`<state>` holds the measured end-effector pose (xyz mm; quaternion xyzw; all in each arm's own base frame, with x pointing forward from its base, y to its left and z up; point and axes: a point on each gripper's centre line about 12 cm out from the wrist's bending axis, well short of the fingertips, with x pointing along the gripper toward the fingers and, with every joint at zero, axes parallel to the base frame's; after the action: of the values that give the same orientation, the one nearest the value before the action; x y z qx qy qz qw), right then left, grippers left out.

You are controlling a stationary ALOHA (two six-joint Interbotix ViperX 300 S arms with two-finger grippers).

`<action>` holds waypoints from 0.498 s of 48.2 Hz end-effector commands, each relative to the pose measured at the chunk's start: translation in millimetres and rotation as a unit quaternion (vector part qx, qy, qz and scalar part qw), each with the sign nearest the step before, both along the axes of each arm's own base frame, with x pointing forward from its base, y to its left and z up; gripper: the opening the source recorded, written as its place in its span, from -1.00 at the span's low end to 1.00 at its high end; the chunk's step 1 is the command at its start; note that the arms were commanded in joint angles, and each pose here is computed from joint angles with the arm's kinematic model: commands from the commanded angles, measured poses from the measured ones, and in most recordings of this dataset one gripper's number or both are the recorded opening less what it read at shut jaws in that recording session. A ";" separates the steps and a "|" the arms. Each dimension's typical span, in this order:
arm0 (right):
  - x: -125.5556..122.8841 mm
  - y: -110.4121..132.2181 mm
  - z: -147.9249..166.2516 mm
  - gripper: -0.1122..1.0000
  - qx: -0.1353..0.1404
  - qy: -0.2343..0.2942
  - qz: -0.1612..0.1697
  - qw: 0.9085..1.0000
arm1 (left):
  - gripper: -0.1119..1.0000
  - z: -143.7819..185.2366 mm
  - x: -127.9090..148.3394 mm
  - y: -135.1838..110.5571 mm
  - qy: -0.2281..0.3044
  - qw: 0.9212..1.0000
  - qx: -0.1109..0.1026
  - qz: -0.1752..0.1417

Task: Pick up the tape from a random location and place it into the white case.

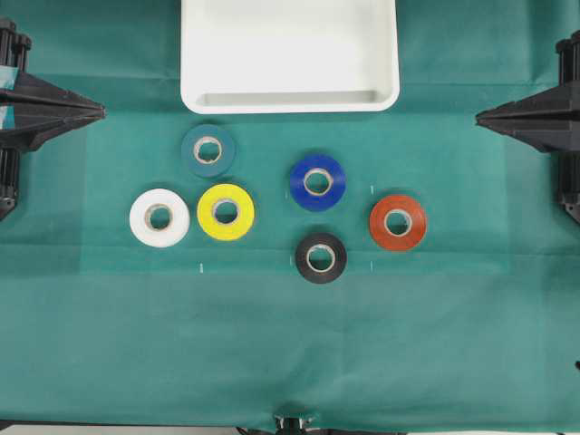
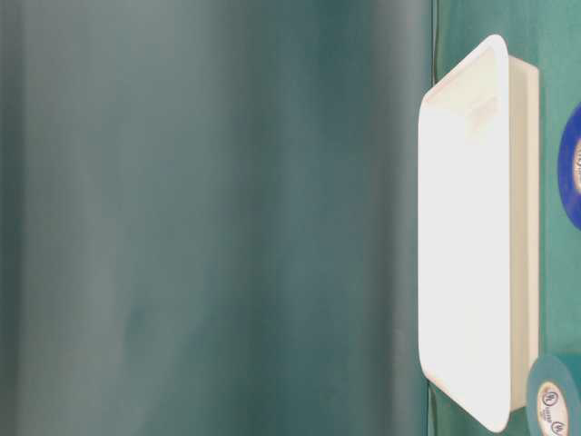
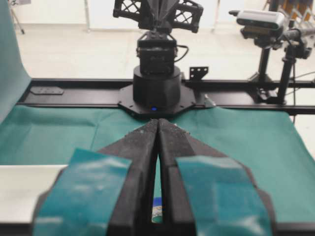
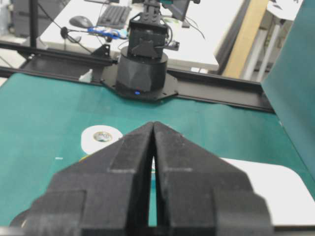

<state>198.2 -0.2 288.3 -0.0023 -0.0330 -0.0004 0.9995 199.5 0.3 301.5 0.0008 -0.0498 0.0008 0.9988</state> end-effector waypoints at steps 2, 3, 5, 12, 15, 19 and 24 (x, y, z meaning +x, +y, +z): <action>3.9 -0.8 10.7 -0.80 0.006 -0.008 -0.002 1.000 | -0.77 -3.2 3.1 0.2 0.018 1.000 -0.003 0.001; 4.3 -0.5 11.3 -0.80 0.006 -0.005 -0.001 1.000 | -0.77 -3.3 2.8 0.2 0.019 1.000 -0.002 0.001; 5.3 -0.8 10.3 -0.80 0.006 0.006 -0.002 1.000 | -0.77 -3.3 2.8 0.2 0.019 1.000 -0.002 0.001; 7.1 -0.8 10.7 -0.80 0.006 0.022 -0.002 1.000 | -0.77 -4.3 3.1 0.2 0.023 1.000 -0.002 0.001; 7.2 -0.8 11.3 -0.80 0.007 0.021 -0.002 1.000 | -0.77 -4.3 3.1 0.2 0.023 1.000 -0.002 0.001; 7.2 -0.8 10.7 -0.80 0.007 0.024 -0.002 1.000 | -0.77 -4.3 3.1 0.2 0.023 1.000 -0.003 0.001; 7.2 -0.8 10.9 -0.80 0.010 0.023 -0.002 1.000 | -0.77 -5.6 3.2 0.2 0.028 1.000 -0.005 0.001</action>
<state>202.6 -0.3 289.5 0.0046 0.0015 -0.0008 1.0000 201.1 0.4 295.5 -0.0015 -0.0230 0.0013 0.9997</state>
